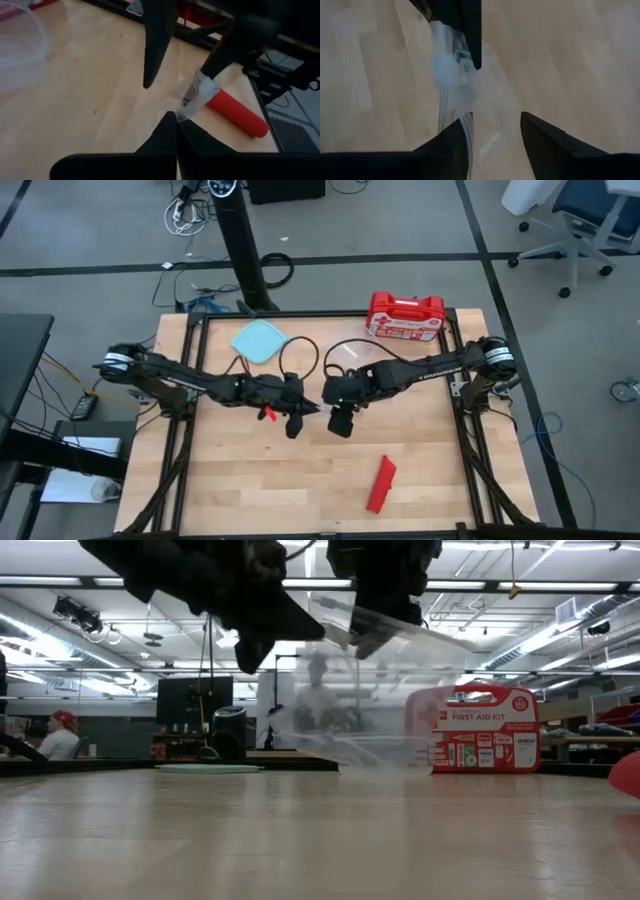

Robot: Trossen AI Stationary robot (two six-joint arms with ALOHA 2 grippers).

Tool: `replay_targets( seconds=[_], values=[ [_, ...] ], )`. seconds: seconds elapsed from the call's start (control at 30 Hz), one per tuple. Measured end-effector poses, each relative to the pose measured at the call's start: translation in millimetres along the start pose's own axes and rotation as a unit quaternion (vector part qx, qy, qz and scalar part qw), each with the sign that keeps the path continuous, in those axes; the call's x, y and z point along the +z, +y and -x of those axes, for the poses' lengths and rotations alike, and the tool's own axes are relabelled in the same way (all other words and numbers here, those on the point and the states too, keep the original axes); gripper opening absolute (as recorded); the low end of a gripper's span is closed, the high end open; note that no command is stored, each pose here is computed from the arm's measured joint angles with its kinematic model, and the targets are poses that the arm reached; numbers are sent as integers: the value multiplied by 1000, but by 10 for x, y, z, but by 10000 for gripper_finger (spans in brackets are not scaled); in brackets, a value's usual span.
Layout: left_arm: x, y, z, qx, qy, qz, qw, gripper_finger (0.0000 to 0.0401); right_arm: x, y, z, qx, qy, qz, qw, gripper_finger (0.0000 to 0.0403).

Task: Roll bandage
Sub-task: Open the transparent zip bag

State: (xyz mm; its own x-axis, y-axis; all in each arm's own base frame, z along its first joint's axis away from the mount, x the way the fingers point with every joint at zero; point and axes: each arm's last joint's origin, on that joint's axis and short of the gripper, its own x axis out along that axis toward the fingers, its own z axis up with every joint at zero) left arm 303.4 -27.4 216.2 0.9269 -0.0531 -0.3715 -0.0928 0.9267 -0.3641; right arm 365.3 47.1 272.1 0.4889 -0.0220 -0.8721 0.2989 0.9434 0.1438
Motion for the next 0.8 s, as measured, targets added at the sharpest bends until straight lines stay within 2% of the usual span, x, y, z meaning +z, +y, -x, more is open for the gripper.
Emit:
replay_targets(
  seconds=[0.07,0.2,0.37,0.53,0.7,0.8],
  values=[
    [-37,17,-75,-1,-2,0,1000,0,-14,-27,-1,-6,11,-7,1000,164],
    [-79,28,-201,-15,-22,5,1000,0,-26,-105,-7,-64,8,-37,997,164],
    [-104,31,-281,-32,-39,9,999,0,-75,-136,-56,-60,48,-78,994,164],
    [-81,34,-275,-17,-55,-14,998,0,-140,-145,-137,-59,97,-96,989,164],
    [-78,39,-270,-6,-55,-32,998,0,-188,-118,-193,-67,117,-95,986,164],
    [-94,47,-271,-2,-47,-36,998,0,-204,-79,-188,-51,125,-88,987,164]
  ],
)
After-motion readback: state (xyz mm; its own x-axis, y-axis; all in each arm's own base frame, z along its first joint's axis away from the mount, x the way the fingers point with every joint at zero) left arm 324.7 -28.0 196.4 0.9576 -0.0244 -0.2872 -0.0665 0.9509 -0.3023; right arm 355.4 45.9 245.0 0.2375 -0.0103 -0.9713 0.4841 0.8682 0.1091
